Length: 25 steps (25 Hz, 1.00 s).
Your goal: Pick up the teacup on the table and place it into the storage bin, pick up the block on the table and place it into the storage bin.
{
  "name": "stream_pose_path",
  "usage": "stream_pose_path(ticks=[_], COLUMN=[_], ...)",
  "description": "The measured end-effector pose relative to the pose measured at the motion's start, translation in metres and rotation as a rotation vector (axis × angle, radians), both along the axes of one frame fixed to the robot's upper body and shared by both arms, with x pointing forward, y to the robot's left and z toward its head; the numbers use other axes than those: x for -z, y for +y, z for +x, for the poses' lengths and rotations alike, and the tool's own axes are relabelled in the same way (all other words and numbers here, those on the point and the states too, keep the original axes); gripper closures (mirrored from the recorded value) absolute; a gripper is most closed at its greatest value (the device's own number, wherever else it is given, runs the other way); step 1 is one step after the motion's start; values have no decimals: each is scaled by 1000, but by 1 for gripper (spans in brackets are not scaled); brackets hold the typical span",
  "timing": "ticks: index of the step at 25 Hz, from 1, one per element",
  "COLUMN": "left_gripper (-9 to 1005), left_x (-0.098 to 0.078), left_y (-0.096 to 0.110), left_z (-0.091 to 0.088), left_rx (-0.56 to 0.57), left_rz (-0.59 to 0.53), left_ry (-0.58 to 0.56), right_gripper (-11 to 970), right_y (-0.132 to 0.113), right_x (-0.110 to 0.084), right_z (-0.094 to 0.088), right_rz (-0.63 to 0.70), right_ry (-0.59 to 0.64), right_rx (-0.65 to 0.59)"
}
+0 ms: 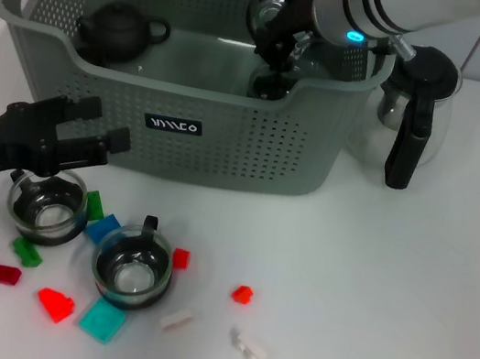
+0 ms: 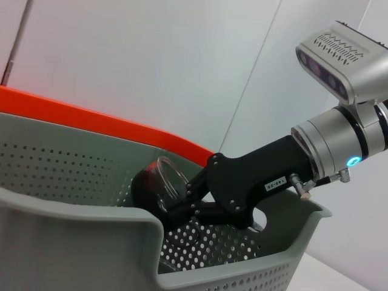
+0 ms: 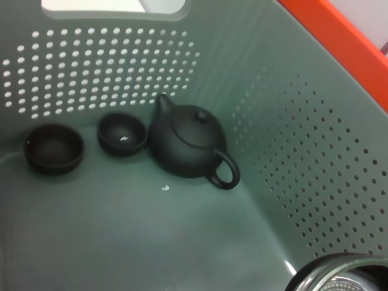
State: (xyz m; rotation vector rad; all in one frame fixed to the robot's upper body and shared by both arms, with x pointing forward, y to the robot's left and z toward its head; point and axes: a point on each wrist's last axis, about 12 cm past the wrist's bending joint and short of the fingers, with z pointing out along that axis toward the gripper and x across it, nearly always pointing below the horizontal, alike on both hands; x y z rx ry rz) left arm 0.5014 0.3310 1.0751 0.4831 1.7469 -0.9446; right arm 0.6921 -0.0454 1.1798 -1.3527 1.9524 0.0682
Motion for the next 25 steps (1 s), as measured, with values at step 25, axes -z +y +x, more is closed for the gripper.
stream_pose_path(ticks=[25], left_gripper=[136], left_x=[1], left_y=[0], left_z=[0], left_rx=[-4], left_rz=[3], left_ry=[-6], right_gripper=[795], right_y=[-2], right_x=[0], right_z=[1], right_rz=[22], right_ry=[13], right_rx=[38])
